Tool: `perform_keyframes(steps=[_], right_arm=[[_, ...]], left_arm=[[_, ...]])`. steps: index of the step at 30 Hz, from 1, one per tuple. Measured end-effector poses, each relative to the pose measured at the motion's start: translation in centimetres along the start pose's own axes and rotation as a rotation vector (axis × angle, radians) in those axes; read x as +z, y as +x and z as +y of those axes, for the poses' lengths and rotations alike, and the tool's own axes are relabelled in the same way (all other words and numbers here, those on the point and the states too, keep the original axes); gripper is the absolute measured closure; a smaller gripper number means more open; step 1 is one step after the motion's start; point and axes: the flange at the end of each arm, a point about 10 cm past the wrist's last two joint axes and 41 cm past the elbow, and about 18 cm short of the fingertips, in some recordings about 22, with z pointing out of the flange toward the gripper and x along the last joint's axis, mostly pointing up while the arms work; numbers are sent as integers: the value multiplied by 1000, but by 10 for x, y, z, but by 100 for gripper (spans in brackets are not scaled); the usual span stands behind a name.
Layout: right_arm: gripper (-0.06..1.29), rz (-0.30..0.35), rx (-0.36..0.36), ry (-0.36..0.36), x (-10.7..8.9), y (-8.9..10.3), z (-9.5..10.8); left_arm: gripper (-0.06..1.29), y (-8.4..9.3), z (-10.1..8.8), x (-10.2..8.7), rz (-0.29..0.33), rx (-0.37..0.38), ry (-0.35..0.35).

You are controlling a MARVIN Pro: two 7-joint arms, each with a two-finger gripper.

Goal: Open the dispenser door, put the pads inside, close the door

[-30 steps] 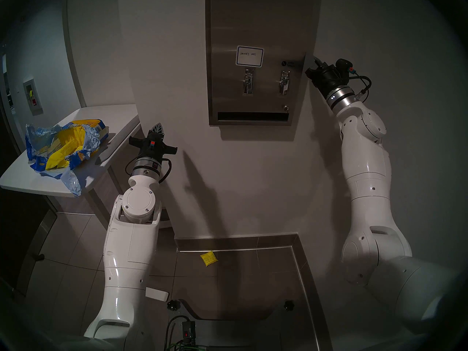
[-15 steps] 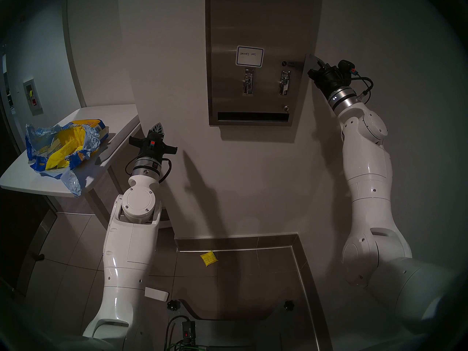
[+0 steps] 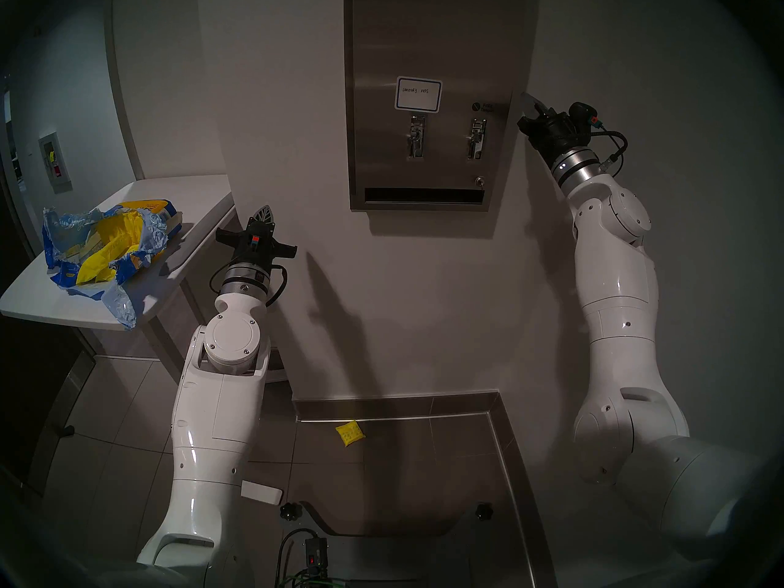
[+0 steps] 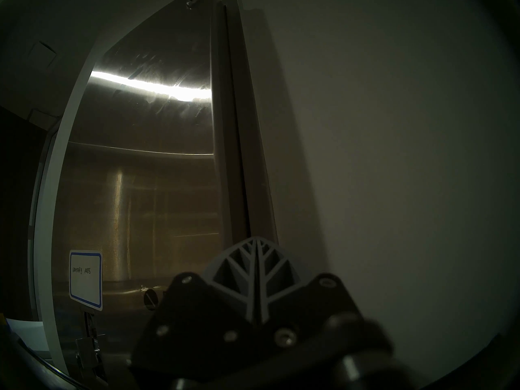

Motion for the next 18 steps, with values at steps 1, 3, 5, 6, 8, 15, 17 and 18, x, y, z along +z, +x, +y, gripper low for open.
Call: perform_keyframes(steps=[1,3,5,6,8,15,17,18], right_arm=[[127,-2,1,-4,0,-1,0],[127,-5,2,-13,-2,-2,2],[127,-9,4,-23,-3,-4,3],[127,-11,5,-29,-4,-5,4],[127,-16,7,-43,-6,-7,6],[127,-54,8,-113,-19,-22,19],[127,-67,11,-135,-24,-27,23],[127,-72,12,-142,-26,-28,24]], left_arm=[[125,0,0,0,0,0,0],[125,0,0,0,0,0,0],[125,0,0,0,0,0,0],[125,0,0,0,1,0,0],[125,0,0,0,1,0,0],[125,0,0,0,1,0,1],[125,0,0,0,1,0,1],[125,0,0,0,2,0,1]])
